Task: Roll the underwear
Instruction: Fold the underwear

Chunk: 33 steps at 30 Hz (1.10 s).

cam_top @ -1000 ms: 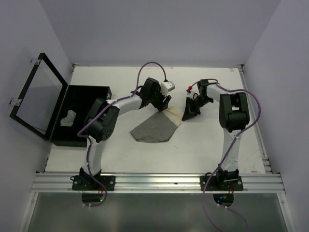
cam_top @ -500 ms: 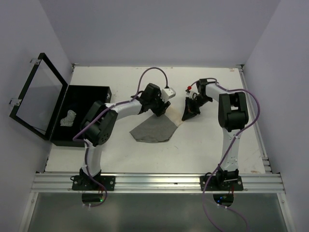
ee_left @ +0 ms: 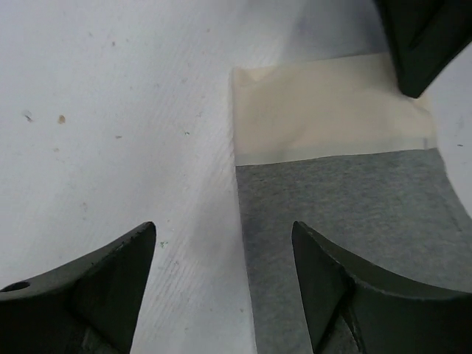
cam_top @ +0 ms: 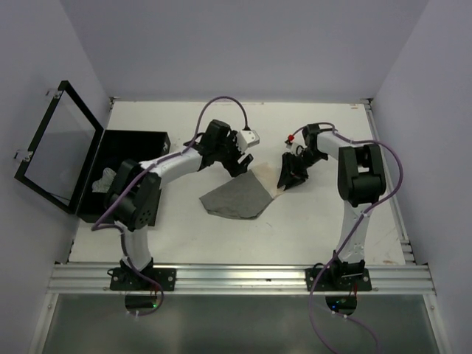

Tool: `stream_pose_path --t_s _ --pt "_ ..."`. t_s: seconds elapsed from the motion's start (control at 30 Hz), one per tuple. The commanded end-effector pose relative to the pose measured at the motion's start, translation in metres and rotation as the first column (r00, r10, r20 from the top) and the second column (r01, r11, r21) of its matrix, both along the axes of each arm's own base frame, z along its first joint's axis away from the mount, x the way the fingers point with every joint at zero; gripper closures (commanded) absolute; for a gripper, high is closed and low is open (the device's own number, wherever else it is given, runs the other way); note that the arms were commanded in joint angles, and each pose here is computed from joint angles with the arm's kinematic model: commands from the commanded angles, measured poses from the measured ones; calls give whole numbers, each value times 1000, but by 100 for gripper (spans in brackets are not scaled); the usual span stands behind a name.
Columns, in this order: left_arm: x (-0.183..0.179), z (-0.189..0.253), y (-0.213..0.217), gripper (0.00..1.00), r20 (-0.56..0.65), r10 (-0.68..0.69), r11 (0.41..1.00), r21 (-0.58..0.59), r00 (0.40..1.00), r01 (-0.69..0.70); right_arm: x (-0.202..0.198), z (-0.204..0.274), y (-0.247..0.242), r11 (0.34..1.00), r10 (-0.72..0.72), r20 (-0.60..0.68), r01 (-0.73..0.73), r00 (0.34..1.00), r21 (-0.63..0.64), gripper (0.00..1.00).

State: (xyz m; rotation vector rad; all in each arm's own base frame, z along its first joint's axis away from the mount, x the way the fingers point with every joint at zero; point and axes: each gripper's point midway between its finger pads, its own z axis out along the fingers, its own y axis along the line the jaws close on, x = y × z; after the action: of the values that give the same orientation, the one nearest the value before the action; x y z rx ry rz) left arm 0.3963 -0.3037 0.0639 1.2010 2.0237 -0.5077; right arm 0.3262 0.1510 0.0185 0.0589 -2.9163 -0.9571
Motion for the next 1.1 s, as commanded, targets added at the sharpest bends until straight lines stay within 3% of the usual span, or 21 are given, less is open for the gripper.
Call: stream_pose_path --t_s 0.0,0.07,0.17,0.33,0.5,0.8,0.93,1.07 --pt "-18 93 -6 21 170 -118 984 -112 978 138 18 38 -8 999 45 150 -42 988 -22 60" --pt "-31 108 3 21 191 -120 983 -112 974 143 34 57 -10 996 87 239 -82 967 -29 54" --pt "-60 93 24 23 124 -132 988 -59 983 140 45 73 -6 994 104 282 -105 954 -9 54" --pt "-104 39 56 30 -58 -85 996 11 995 85 60 73 8 993 111 298 -120 948 14 64" --pt "-119 7 70 36 -160 -18 1000 11 987 20 60 55 37 983 170 273 -184 947 28 70" --pt "-96 -44 111 40 -270 103 985 161 957 -61 18 -18 34 981 195 146 -194 970 -23 73" --pt "-75 -56 123 41 -264 79 978 208 961 -23 -10 -29 27 985 175 106 -175 979 -10 74" --pt "-42 -35 104 41 -190 -12 987 157 982 42 -28 -2 38 988 117 118 -128 986 85 74"
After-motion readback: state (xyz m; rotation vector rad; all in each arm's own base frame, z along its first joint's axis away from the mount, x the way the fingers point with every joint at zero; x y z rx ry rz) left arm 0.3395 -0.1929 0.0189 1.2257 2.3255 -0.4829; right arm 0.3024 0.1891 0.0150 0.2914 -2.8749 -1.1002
